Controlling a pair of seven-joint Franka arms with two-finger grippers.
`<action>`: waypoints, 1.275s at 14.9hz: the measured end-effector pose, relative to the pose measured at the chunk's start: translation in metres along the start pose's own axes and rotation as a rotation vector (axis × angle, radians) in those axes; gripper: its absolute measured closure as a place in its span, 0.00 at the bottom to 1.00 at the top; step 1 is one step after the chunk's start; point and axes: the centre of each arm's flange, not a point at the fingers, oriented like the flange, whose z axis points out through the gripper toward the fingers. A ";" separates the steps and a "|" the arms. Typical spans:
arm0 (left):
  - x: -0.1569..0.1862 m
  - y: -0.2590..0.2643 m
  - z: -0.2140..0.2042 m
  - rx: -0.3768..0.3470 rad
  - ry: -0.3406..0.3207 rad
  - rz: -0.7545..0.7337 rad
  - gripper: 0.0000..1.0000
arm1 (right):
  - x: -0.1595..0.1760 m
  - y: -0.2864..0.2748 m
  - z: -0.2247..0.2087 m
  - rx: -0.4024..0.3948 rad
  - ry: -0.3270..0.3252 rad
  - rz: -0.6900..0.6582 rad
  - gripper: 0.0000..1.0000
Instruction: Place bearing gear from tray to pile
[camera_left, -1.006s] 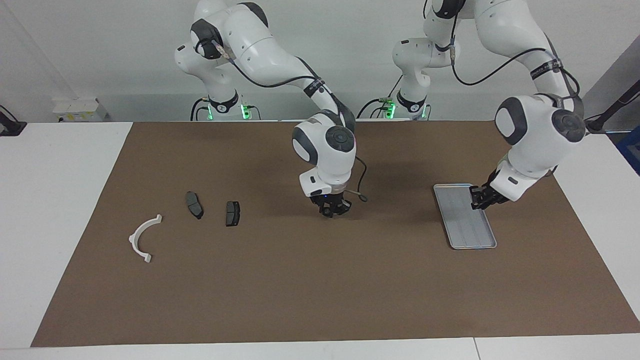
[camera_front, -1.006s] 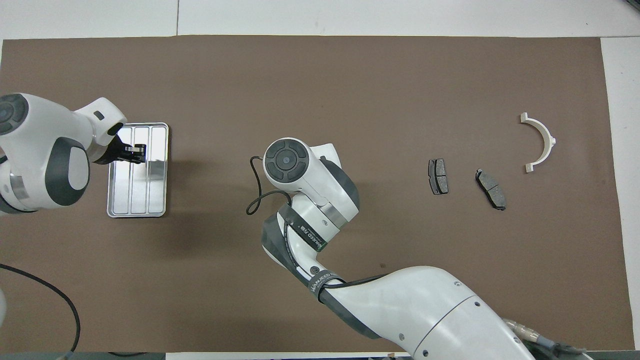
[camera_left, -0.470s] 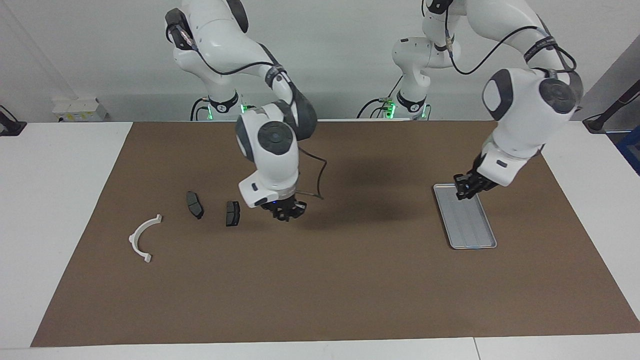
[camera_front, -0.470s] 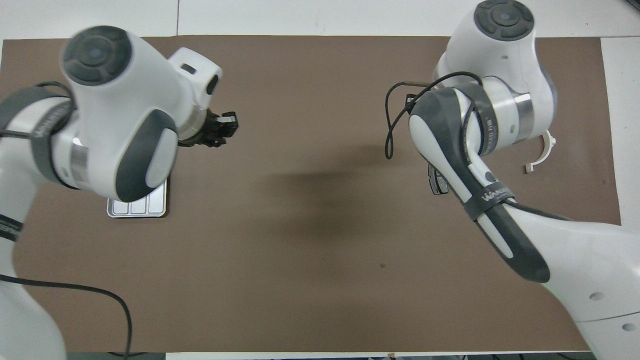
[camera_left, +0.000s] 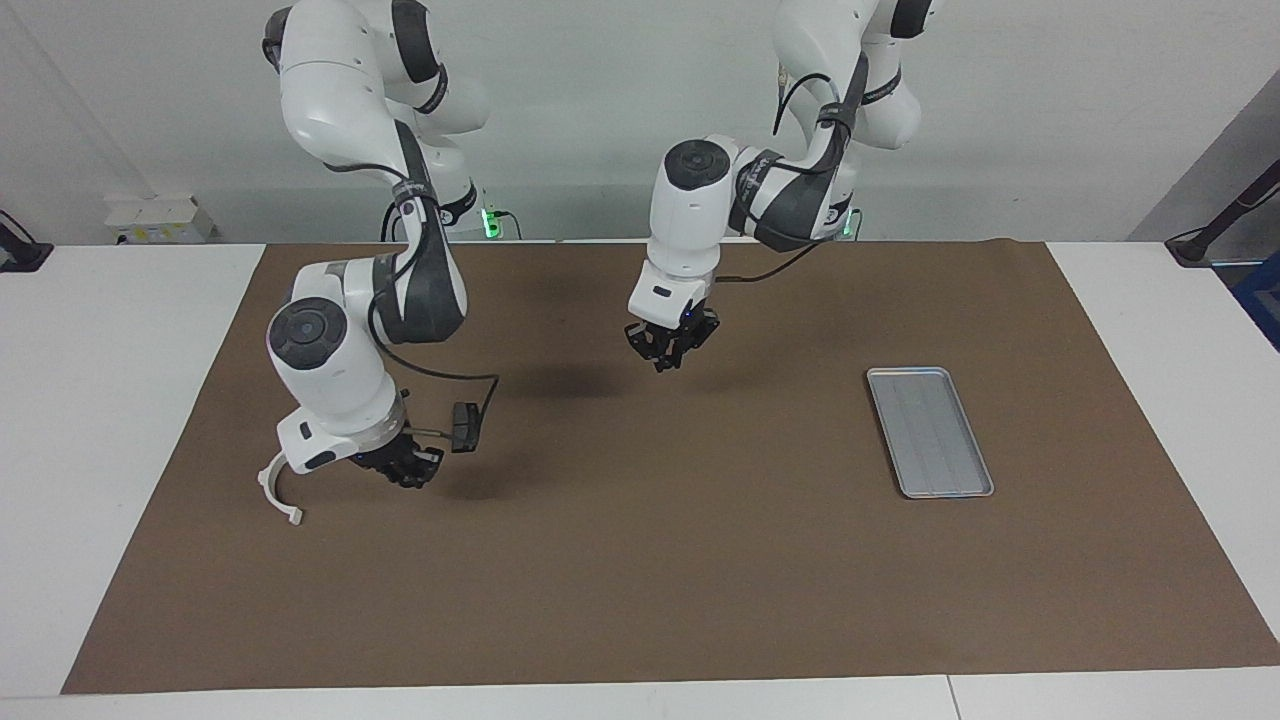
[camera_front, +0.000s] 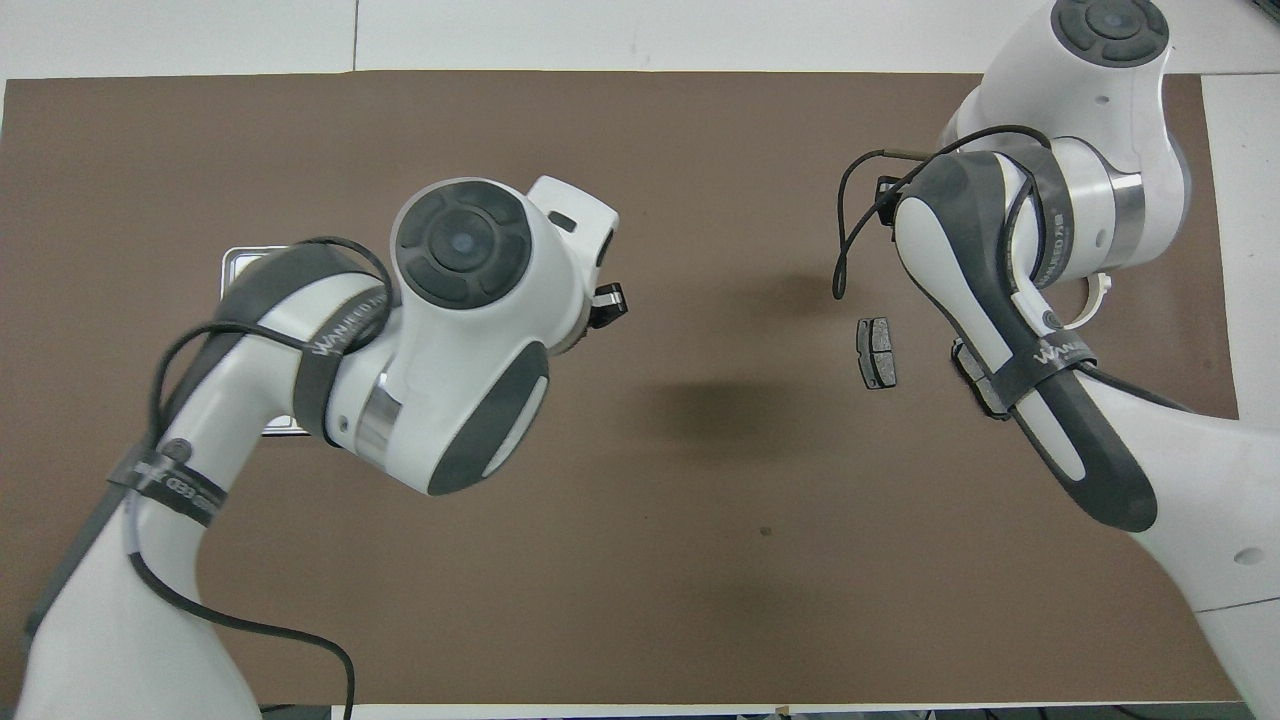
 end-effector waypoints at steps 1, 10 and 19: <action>0.002 0.001 0.015 0.003 -0.001 -0.004 0.76 | 0.002 0.012 0.013 -0.002 0.006 -0.007 0.65; -0.002 -0.004 0.090 0.008 0.011 0.000 0.76 | 0.012 0.032 0.062 0.013 0.056 -0.040 0.65; -0.008 -0.013 0.106 -0.003 0.027 0.004 0.59 | 0.011 0.027 0.058 -0.037 0.070 -0.093 0.24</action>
